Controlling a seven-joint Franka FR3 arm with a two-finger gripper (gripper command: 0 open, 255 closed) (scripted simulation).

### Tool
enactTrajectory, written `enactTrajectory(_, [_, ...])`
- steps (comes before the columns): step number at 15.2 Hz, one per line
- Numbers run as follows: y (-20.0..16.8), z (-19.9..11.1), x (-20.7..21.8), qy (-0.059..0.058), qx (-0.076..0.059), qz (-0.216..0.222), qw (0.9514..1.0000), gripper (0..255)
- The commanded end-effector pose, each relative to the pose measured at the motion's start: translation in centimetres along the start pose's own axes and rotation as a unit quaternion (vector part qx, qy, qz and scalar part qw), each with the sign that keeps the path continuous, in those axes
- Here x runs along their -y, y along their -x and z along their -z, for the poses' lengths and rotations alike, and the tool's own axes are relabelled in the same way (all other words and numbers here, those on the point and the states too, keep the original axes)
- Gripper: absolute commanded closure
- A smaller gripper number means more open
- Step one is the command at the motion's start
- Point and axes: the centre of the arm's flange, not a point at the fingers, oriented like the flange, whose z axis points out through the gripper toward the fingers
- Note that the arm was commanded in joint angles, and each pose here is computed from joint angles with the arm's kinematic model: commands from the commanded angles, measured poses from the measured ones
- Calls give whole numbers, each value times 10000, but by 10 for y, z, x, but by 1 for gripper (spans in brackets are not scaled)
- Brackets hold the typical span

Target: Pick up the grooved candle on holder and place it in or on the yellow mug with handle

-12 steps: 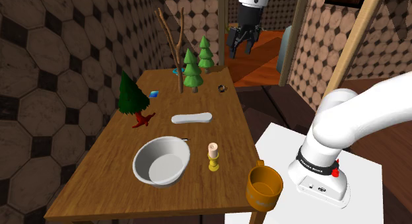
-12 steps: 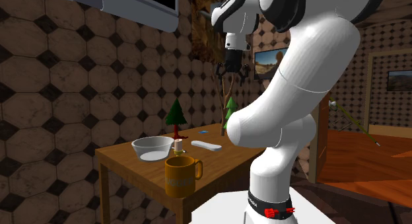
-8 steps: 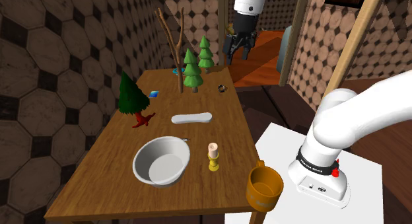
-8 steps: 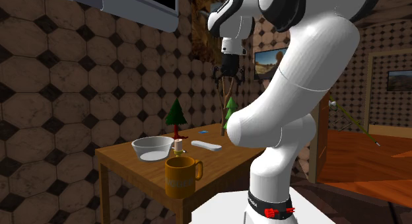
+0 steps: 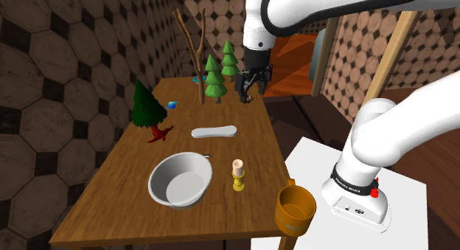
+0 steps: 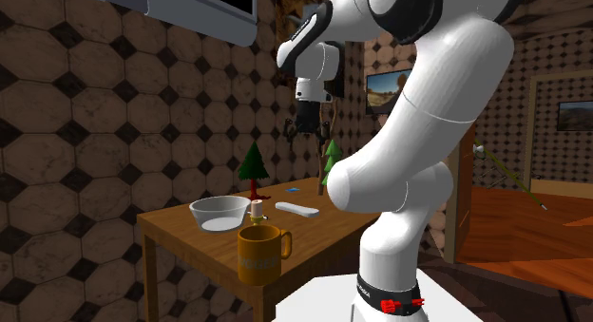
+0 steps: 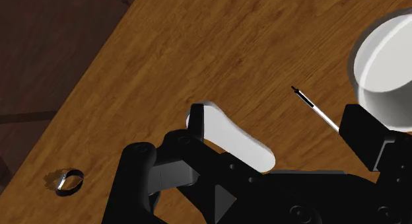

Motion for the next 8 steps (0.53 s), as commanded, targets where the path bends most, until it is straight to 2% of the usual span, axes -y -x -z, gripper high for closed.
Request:
enactTrajectory(1, [0, -21, 16, 1, 115, 22, 9999, 0])
enactTrajectory(8, [9, -91, 74, 5, 519, 112, 9986, 0])
